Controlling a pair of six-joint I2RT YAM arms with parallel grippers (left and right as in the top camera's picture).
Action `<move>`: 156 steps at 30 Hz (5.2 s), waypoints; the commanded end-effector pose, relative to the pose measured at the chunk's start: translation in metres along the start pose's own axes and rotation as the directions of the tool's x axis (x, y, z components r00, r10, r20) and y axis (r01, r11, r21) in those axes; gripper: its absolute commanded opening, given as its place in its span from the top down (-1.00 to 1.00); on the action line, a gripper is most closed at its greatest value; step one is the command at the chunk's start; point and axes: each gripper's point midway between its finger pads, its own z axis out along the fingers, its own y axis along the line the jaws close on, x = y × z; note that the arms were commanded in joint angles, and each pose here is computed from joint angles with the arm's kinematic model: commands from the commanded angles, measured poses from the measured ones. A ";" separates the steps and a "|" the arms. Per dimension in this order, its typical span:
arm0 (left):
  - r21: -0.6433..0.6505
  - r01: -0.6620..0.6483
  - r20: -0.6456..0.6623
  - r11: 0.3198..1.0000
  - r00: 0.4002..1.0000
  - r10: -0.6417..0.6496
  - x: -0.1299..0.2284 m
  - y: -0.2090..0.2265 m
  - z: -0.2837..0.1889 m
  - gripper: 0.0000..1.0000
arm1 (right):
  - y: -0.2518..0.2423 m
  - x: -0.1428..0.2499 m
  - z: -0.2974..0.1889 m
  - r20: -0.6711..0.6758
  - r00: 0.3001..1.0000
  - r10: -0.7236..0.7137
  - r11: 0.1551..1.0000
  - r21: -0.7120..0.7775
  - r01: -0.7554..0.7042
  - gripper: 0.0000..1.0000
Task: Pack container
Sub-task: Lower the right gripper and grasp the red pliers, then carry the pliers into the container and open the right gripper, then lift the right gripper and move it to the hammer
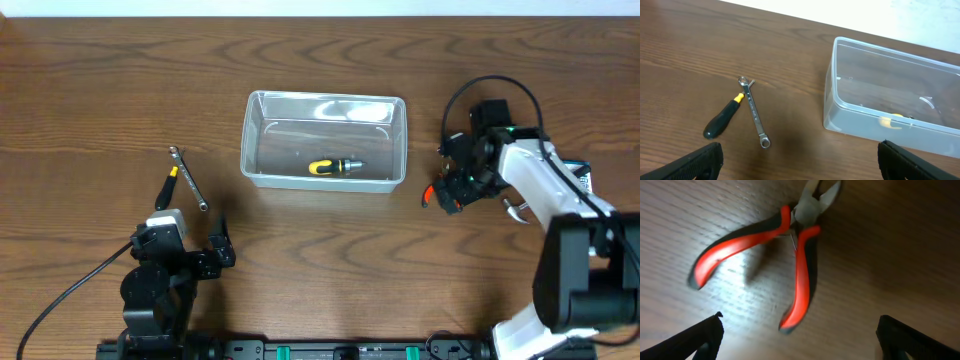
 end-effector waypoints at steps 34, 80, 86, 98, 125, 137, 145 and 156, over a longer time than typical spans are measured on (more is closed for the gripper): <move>0.006 0.004 0.020 1.000 1.000 -0.005 -0.009 -0.002 -0.004 -0.96 | -0.011 -0.014 0.039 0.012 0.999 -0.048 0.999 -0.006 0.048 -0.98; 0.006 0.004 0.020 1.000 1.000 -0.005 -0.009 -0.002 -0.004 -0.96 | -0.010 -0.010 0.039 -0.004 0.999 -0.039 0.999 -0.014 0.039 0.97; 0.006 0.004 0.020 1.000 1.000 -0.005 -0.009 -0.002 -0.004 -0.96 | -0.014 -0.022 0.030 0.025 0.999 0.030 1.000 -0.002 -0.030 0.97; 0.006 0.004 0.020 1.000 1.000 -0.005 -0.009 -0.002 -0.004 -0.96 | -0.023 -0.135 -0.164 0.442 0.893 0.087 0.994 0.026 -0.110 0.97; 0.006 0.004 0.020 1.000 1.000 -0.005 -0.009 -0.002 -0.004 -0.96 | 0.153 -0.169 -0.041 0.185 0.833 -0.521 0.840 -0.065 0.539 0.97; 0.006 0.004 0.019 1.000 1.000 -0.005 -0.009 -0.002 -0.004 -0.96 | 0.147 -0.161 -0.023 0.127 0.853 -0.506 0.849 -0.098 0.519 0.08; 0.006 0.004 0.019 1.000 1.000 -0.005 -0.009 -0.002 -0.004 -0.96 | 0.139 -0.163 -0.044 0.125 0.865 -0.486 0.868 -0.053 0.494 -0.57; 0.006 0.004 0.020 1.000 1.000 -0.005 -0.009 -0.002 -0.004 -0.96 | 0.022 -0.159 -0.274 0.609 0.730 0.310 0.881 0.104 -0.461 -0.98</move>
